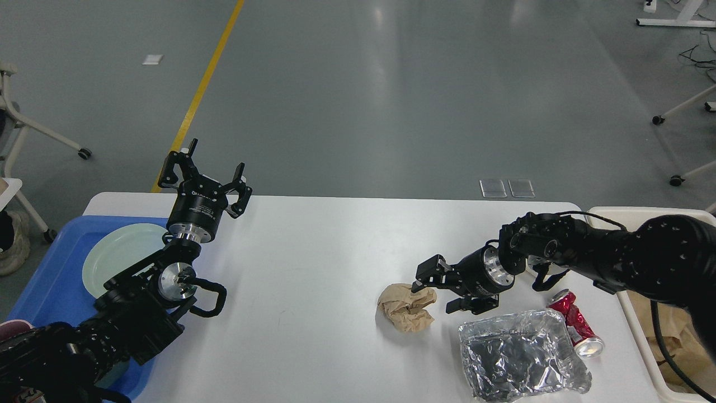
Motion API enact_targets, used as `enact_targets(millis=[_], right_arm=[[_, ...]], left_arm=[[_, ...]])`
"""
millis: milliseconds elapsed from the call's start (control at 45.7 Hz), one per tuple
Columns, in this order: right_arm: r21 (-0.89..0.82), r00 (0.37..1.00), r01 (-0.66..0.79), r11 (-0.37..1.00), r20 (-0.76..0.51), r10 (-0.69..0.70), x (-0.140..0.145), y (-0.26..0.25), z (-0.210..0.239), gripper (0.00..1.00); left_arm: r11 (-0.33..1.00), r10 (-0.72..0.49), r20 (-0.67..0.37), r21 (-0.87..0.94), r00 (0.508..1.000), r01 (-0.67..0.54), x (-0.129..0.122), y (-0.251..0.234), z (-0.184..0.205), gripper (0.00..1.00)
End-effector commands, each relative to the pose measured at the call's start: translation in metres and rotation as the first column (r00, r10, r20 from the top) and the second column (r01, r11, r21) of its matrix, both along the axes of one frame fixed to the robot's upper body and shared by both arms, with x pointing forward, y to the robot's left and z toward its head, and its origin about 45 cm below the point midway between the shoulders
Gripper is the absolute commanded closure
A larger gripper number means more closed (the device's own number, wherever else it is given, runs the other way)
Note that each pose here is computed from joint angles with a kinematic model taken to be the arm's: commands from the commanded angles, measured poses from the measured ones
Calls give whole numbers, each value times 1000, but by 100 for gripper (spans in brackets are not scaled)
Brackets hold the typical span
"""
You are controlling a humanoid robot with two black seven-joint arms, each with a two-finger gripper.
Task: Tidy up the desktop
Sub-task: 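Lower the right gripper onto the crumpled paper ball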
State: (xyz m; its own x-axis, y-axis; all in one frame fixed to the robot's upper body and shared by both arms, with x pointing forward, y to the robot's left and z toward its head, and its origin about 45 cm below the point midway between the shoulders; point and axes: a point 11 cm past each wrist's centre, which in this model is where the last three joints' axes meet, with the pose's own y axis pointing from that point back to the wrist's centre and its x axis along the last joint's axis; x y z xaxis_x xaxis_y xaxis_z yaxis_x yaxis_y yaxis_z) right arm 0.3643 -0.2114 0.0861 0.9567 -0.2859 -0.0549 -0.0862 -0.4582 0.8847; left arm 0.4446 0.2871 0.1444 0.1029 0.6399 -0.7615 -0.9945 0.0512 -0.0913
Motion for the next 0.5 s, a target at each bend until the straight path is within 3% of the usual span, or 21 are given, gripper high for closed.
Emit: enact_targets(millis=[0,219,284,372,481], right_arm=[[5,1000,9,1000,12,-9,1,2,-1,13],[12,998,38,999,57,-38,8,2,-2,19],[10,997,42,999,60,-43,9,0,-2,23],[9,998,36,999,48,-37,7,-1,-2,44],[9,999,28,1000,38,-29,5,0,-1,47]], left_arm=[[1000,-1,0,0,1000,1,0,0,0,3],[1000,1,0,-1,1000,-1,0,0,0,3],[1000,-1,0,0,1000,1,0,0,0,3],[1000,1,0,-1,1000,-1,0,0,0,3],[1000,0,0,0,1000,0,0,0,0,3]])
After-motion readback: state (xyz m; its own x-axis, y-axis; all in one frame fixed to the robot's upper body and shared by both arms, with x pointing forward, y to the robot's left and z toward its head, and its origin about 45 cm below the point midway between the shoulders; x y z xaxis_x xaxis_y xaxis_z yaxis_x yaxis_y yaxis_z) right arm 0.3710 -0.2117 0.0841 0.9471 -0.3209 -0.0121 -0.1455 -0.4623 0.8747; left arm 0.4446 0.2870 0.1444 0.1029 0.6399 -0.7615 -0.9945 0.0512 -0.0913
